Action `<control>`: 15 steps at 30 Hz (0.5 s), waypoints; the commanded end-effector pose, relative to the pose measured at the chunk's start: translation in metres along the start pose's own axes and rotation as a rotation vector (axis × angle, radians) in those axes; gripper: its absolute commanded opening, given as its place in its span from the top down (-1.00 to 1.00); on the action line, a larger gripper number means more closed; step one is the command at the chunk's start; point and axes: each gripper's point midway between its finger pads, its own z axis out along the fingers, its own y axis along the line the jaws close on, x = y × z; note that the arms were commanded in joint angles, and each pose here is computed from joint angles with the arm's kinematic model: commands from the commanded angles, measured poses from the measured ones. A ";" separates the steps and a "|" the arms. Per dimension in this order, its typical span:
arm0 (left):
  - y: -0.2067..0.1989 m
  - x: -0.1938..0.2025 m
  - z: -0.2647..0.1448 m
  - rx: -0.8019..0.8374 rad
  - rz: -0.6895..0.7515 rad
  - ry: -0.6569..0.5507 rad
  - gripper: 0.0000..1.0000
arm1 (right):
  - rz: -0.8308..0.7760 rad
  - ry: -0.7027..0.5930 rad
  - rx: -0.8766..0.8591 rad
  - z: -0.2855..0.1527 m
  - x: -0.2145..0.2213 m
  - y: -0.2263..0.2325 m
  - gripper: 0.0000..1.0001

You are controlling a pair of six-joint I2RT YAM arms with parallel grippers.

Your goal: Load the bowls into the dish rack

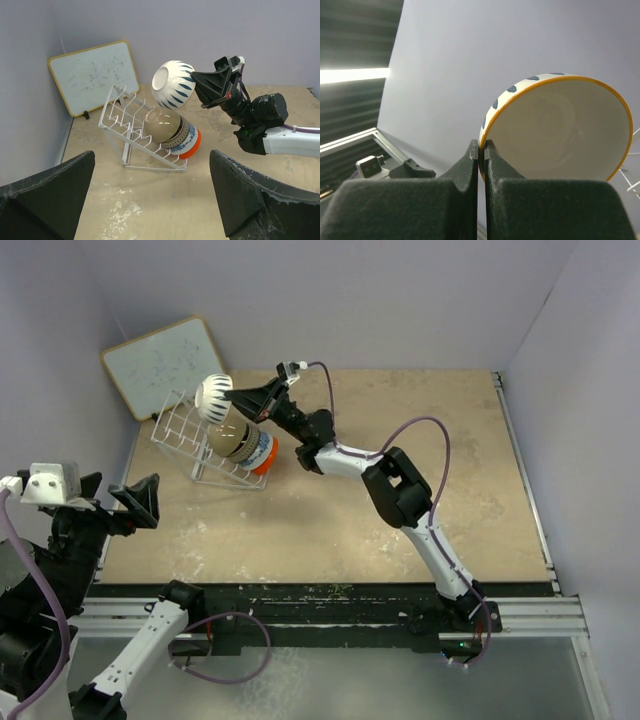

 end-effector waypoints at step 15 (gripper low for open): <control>-0.003 0.007 0.016 0.003 0.019 0.016 -0.98 | 0.217 -0.097 -0.139 0.013 -0.006 0.017 1.00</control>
